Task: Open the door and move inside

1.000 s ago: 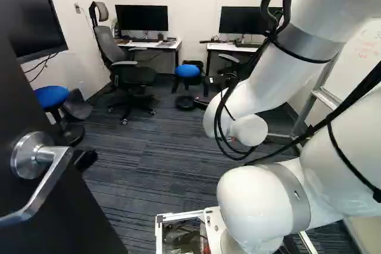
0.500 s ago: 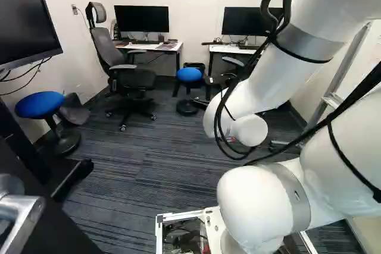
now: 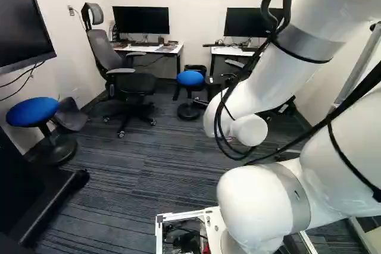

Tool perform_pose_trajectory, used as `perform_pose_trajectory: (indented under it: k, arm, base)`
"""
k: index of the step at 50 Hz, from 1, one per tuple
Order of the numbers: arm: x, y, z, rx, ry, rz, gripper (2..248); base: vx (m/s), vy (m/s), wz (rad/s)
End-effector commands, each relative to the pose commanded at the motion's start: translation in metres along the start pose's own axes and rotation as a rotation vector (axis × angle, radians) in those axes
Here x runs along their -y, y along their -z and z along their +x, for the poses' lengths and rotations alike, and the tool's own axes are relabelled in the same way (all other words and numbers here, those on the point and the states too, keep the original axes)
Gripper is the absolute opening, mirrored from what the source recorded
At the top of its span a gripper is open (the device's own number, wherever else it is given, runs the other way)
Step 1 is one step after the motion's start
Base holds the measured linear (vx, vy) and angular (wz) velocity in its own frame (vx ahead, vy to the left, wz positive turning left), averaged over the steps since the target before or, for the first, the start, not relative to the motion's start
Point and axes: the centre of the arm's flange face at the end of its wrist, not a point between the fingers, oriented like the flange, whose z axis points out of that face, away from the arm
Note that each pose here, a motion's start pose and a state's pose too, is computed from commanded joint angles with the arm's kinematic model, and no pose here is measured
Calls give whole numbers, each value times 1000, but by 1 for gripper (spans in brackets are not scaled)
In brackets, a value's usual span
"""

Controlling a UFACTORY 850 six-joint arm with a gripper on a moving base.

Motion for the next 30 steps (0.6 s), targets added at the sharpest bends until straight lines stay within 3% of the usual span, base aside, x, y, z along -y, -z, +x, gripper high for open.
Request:
perform_pose_trajectory:
  k: [6, 30]
  arm:
    - [0, 0, 0, 0, 0, 0, 247]
    - [0, 0, 0, 0, 0, 0, 247]
  base:
    - [104, 4, -5]
    - [-3, 0, 0]
